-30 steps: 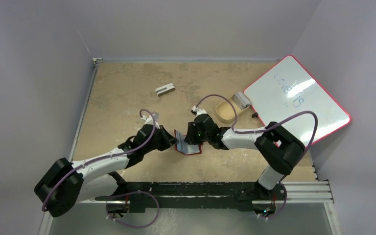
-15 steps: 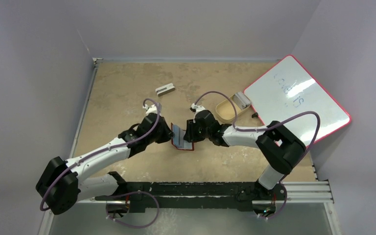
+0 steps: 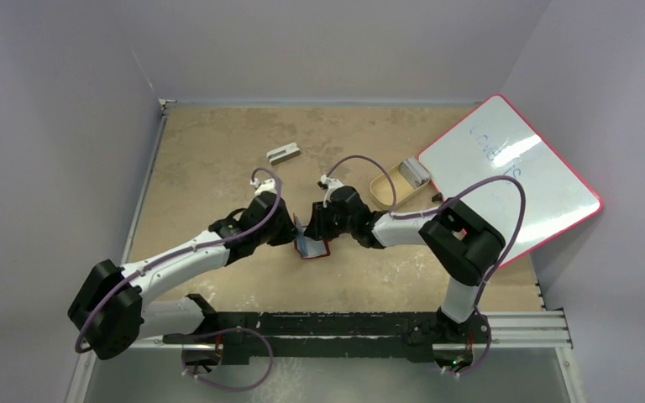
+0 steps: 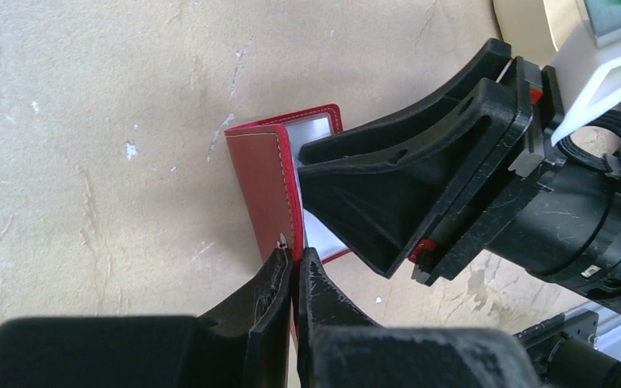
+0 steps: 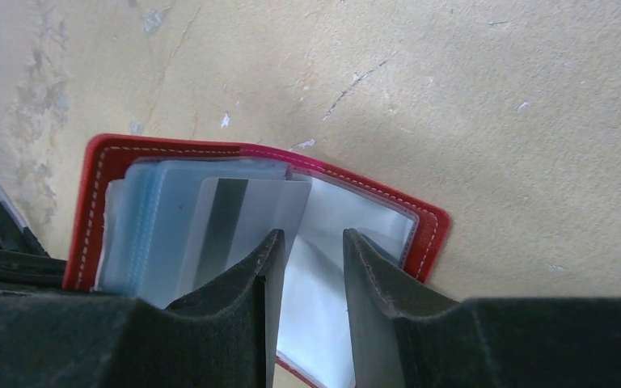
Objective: Put the credit cards into the card holder
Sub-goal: Turn over the card slot in the card holder.
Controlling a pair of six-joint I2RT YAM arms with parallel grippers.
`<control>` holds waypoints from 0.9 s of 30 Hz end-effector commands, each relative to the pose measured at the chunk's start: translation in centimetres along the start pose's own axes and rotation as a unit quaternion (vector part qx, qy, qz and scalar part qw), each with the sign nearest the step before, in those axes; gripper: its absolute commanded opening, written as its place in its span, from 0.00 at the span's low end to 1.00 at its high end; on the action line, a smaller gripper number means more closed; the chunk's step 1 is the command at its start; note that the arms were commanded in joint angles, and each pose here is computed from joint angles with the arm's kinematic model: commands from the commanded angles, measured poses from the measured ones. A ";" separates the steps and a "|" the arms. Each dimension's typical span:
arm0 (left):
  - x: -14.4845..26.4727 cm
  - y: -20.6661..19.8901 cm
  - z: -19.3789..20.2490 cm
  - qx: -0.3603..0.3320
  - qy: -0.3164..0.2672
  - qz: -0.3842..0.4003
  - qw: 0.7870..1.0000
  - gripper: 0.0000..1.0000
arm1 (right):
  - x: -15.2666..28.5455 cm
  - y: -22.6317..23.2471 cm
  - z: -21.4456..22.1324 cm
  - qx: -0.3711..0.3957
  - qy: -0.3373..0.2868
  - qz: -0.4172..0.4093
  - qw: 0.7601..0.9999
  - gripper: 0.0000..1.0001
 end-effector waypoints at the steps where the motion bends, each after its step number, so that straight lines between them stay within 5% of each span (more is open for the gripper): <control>1: -0.2 -2.5 -0.3 0.016 0.000 0.068 0.998 0.00 | -0.4 -0.1 2.0 -0.021 0.030 -0.018 0.999 0.36; 13: -2.0 -1.3 0.3 0.009 0.004 0.030 0.999 0.00 | 2.5 -2.8 2.5 -0.037 0.026 0.073 0.996 0.32; 27: -3.3 -1.1 1.0 0.010 0.021 0.021 1.000 0.00 | 1.7 -3.4 3.4 -0.036 0.039 0.074 0.996 0.30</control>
Point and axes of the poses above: each gripper's point midway between its finger pads, its own x axis back along the fingers, its own y axis along the line the jaws close on, z = x × y, the point moved 6 cm from there along x, back along the fingers, and after that the axes turned 11 degrees about x, right-handed, at the moved point
